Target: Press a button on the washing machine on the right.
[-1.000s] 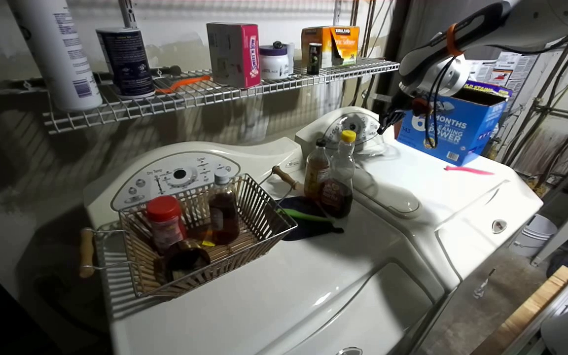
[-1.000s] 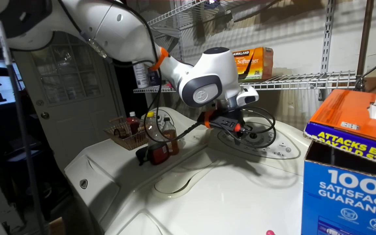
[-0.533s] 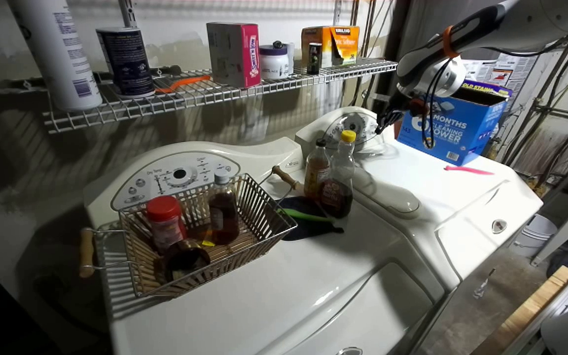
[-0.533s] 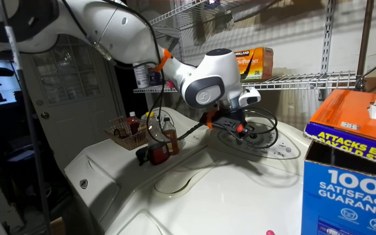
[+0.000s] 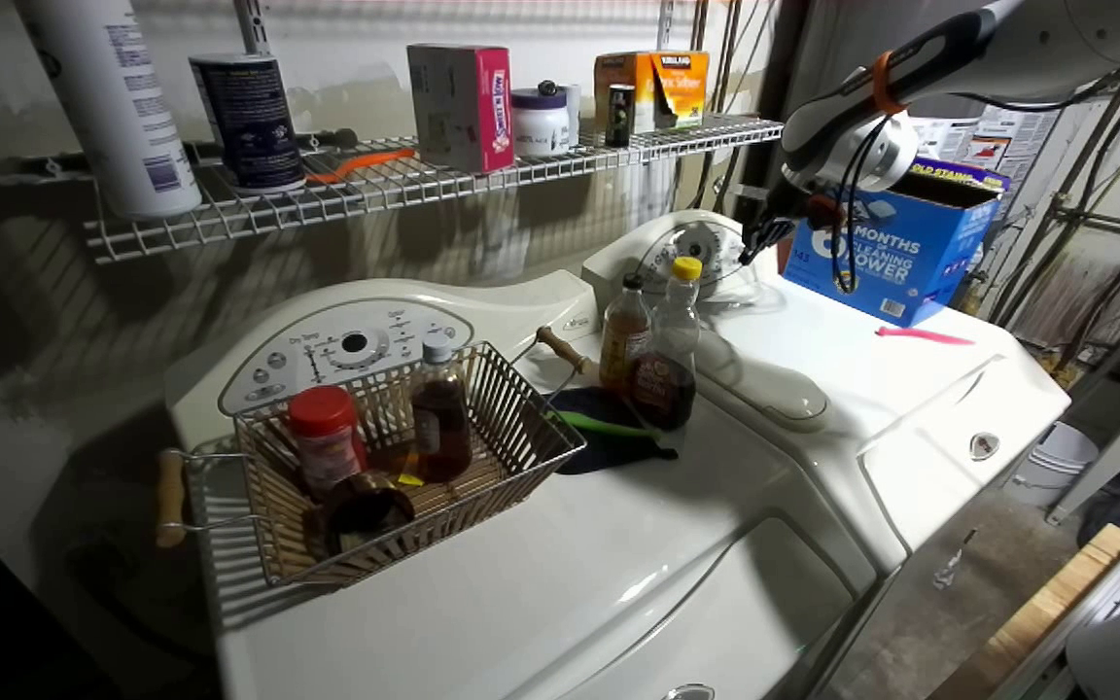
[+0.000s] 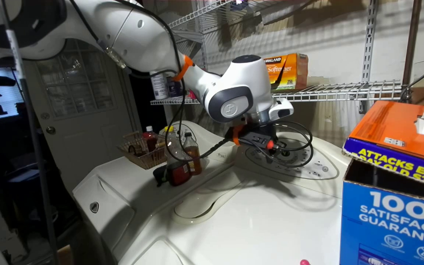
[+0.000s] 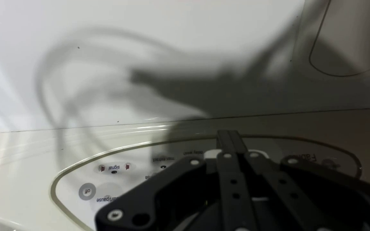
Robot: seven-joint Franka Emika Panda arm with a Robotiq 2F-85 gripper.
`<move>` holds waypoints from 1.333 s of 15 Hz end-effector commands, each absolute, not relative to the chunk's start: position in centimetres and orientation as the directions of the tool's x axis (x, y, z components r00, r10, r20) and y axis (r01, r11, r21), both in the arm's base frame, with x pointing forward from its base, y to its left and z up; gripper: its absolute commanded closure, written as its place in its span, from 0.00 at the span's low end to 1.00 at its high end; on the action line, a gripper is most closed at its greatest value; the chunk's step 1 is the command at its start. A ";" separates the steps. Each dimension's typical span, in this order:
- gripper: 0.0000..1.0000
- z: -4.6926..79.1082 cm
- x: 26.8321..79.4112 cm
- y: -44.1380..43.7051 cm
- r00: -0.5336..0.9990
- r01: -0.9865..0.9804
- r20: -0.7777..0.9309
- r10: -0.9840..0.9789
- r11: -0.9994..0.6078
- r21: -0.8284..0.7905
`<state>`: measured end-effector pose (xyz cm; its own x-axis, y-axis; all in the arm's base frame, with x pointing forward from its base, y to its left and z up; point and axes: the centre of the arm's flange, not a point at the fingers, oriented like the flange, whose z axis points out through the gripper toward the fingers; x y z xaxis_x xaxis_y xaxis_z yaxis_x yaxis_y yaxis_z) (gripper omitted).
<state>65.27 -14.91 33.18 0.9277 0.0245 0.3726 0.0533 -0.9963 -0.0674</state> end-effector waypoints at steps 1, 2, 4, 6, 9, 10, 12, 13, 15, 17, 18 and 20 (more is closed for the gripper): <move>1.00 32.8 67.0 -14.9 0.927 0.068 0.373 0.043 -0.996 -0.055; 1.00 32.7 67.4 -15.0 0.927 0.063 0.374 0.040 -0.997 -0.050; 1.00 32.5 68.0 -15.2 0.925 0.057 0.378 0.038 -0.998 -0.039; 1.00 32.3 68.8 -15.4 0.924 0.050 0.380 0.034 -0.998 -0.032; 1.00 31.9 69.8 -15.4 0.923 0.047 0.383 0.035 -0.999 -0.023; 1.00 31.7 70.3 -15.5 0.923 0.044 0.383 0.033 -0.999 -0.021; 1.00 31.4 71.0 -15.5 0.922 0.040 0.386 0.030 -0.999 -0.018; 1.00 31.3 71.4 -15.5 0.921 0.037 0.388 0.027 -0.999 -0.019; 1.00 30.8 71.9 -15.5 0.922 0.036 0.386 0.026 -0.999 -0.017; 1.00 30.4 72.4 -15.4 0.922 0.033 0.388 0.024 -0.999 -0.017; 1.00 30.1 72.7 -15.3 0.920 0.031 0.392 0.022 -0.999 -0.015; 1.00 29.8 73.2 -15.2 0.917 0.024 0.397 0.015 -1.000 -0.017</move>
<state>71.00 -15.26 30.33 0.9217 0.0273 0.3868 0.0399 -0.9989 -0.0246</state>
